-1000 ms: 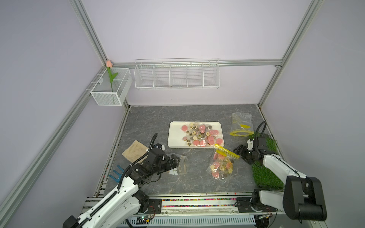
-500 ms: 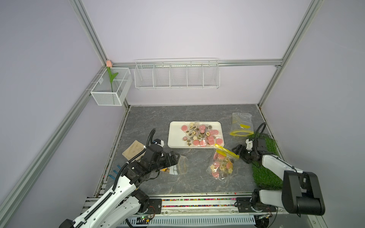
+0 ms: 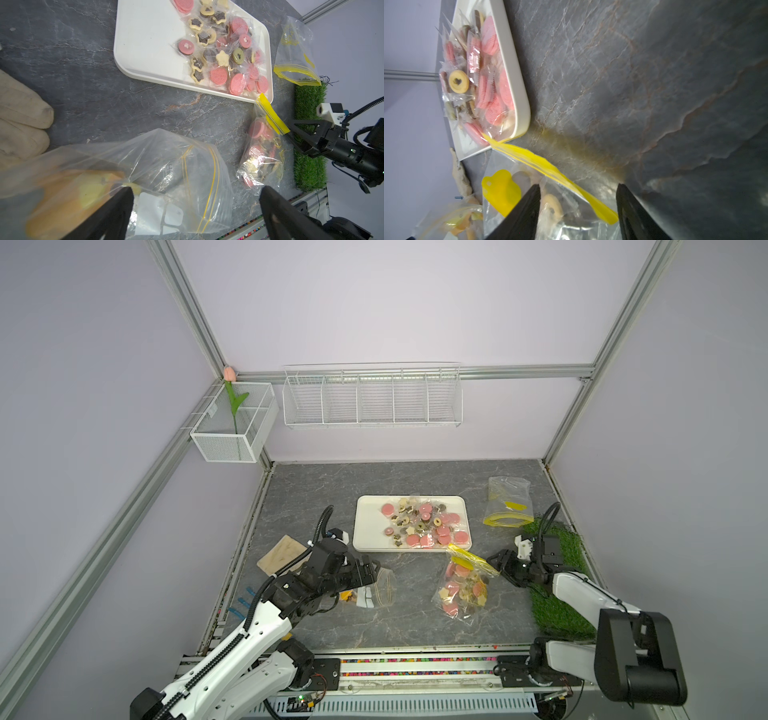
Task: Pour cookies out of the ziploc bag
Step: Pick up the ziploc bag from the center of the board.
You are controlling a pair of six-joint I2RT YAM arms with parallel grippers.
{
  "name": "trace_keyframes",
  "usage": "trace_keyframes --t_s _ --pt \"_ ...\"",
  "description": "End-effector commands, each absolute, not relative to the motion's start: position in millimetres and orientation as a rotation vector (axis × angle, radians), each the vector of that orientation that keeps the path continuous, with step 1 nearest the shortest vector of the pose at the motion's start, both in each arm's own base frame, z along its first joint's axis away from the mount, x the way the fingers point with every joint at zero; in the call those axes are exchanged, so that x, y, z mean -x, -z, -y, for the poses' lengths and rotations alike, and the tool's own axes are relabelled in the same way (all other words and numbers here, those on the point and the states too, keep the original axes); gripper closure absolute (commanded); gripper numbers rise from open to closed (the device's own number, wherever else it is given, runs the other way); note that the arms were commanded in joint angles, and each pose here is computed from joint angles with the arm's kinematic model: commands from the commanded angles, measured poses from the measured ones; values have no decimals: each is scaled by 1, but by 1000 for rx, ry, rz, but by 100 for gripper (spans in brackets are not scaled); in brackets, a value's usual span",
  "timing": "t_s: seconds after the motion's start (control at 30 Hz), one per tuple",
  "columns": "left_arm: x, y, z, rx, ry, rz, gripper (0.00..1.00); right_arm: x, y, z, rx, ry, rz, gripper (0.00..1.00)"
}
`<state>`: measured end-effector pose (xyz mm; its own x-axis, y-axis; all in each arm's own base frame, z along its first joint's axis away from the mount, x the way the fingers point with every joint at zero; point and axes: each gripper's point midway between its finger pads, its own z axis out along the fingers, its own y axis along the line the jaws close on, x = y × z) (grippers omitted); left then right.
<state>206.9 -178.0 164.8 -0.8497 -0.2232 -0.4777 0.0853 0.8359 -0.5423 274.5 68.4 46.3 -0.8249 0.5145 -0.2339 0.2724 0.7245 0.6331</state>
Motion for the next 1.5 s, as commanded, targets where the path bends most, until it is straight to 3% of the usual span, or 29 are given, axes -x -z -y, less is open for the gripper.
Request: trace_keyframes --t_s 0.0,0.13,0.37,0.53,0.67,0.97,1.1,1.23,1.47 --pt "-215 -179 182 77 764 -2429 3 -262 -47 -77 -567 -887 -2566 42" --pt "-216 -176 183 74 763 -2434 4 -260 -48 -78 -549 -890 -2576 48" --pt "-216 -174 183 75 758 -2433 4 -260 -36 -79 -509 -848 -2646 47" --pt "-215 -172 181 75 750 -2440 4 -267 -41 -78 -455 -790 -2659 34" --pt "-215 -171 178 79 735 -2434 4 -270 -46 -80 -402 -762 -2664 29" --pt "-213 -170 175 68 715 -2439 4 -272 -43 -88 -324 -711 -2702 47" --pt "-213 -170 174 69 710 -2440 4 -271 -39 -88 -309 -670 -2720 47" --pt "-213 -170 175 71 718 -2438 4 -273 -36 -87 -297 -633 -2734 40" --pt "-213 -171 175 71 723 -2433 4 -279 -34 -86 -281 -596 -2738 48"
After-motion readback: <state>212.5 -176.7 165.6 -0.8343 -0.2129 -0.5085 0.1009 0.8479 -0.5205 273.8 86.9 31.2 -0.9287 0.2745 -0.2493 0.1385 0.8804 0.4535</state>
